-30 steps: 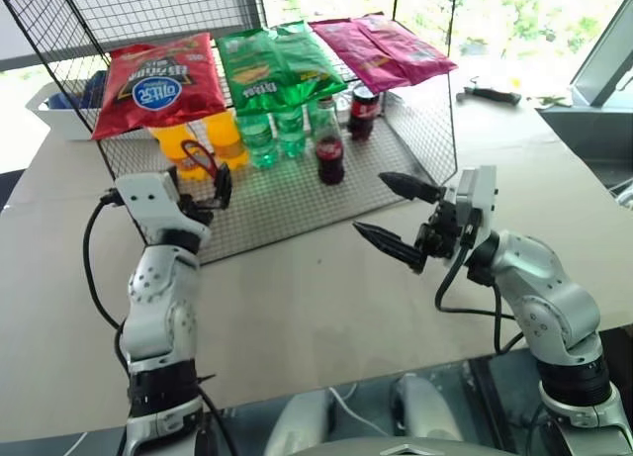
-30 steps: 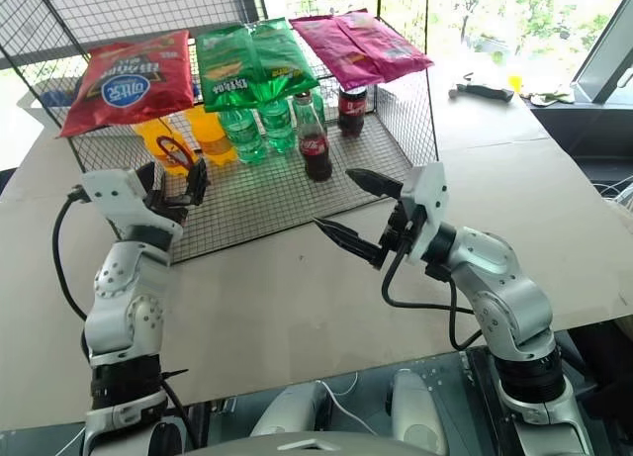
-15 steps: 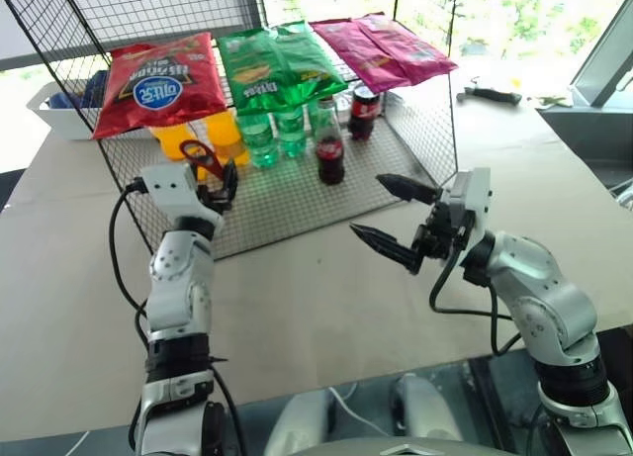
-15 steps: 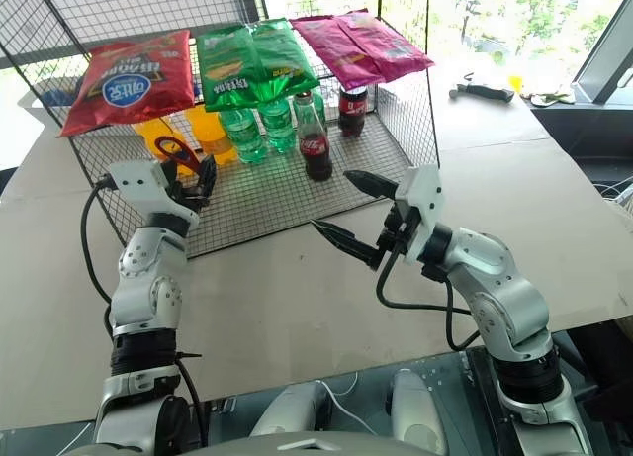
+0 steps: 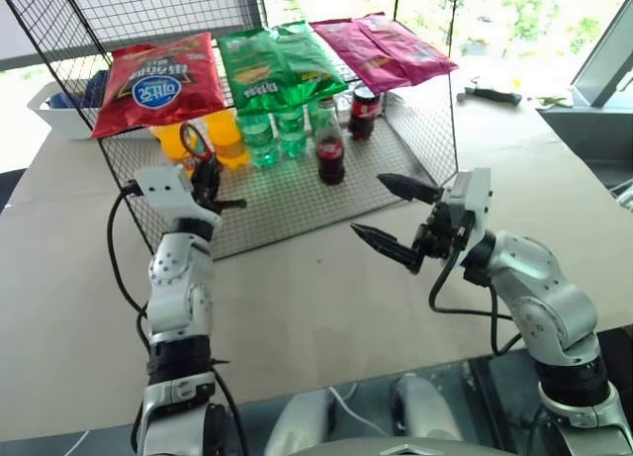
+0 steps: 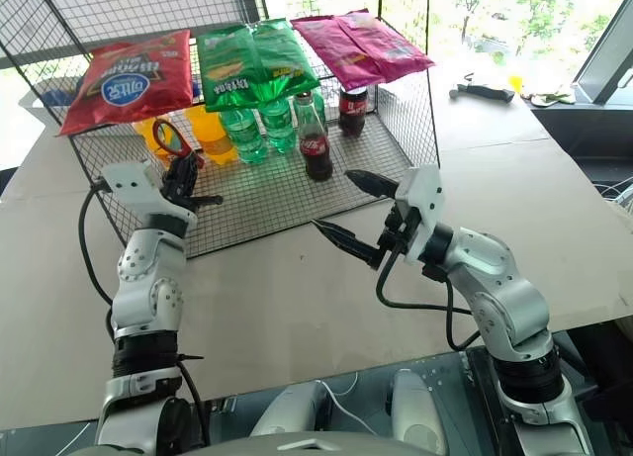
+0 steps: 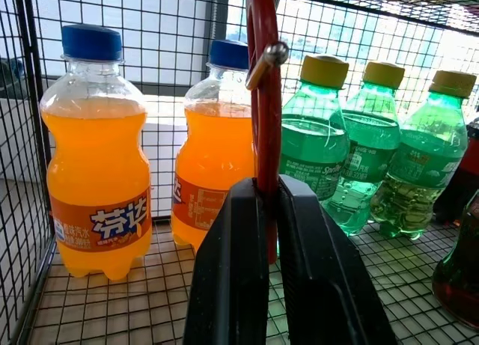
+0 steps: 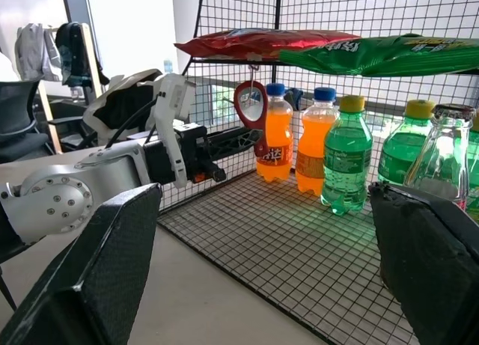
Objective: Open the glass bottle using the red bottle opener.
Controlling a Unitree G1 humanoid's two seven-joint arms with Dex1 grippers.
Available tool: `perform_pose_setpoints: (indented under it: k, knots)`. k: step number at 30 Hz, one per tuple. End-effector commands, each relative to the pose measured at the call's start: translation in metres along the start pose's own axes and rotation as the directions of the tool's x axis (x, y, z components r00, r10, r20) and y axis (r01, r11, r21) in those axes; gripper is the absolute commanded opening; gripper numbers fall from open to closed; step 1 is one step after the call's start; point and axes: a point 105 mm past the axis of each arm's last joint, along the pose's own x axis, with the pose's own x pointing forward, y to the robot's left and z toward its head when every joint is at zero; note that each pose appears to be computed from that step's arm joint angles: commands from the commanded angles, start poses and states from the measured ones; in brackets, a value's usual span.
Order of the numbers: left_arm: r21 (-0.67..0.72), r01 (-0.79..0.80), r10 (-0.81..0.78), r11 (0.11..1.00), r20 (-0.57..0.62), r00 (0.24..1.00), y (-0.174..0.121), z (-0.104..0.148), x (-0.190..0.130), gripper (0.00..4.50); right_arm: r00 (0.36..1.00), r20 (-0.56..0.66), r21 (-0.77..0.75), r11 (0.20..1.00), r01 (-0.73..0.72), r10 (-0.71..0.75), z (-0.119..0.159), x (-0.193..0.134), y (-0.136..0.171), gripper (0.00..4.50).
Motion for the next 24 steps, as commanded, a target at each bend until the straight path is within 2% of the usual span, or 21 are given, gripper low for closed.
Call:
perform_pose_setpoints:
  k: [1,6,13,24]
  knots:
    - [0.186,-0.004,-0.014,0.983,0.100,0.995,-0.008,0.028,-0.004,0.04,1.000,0.024,-0.037,0.999,-0.010,0.011,0.009,0.000,0.000,4.50]
    - [0.344,-0.103,0.055,0.933,0.148,0.987,-0.006,0.036,-0.013,0.04,1.000,0.017,-0.040,0.999,-0.005,0.006,0.007,-0.001,-0.001,4.50]
    - [0.585,-0.289,0.191,0.758,0.224,0.956,0.005,0.039,-0.032,0.04,1.000,0.005,-0.043,0.999,-0.002,0.003,0.005,-0.001,-0.002,4.50]
    - [0.754,-0.395,0.196,0.524,0.344,0.918,0.008,0.052,-0.040,0.04,1.000,-0.012,-0.051,0.999,0.002,-0.003,0.003,-0.002,-0.004,4.50]
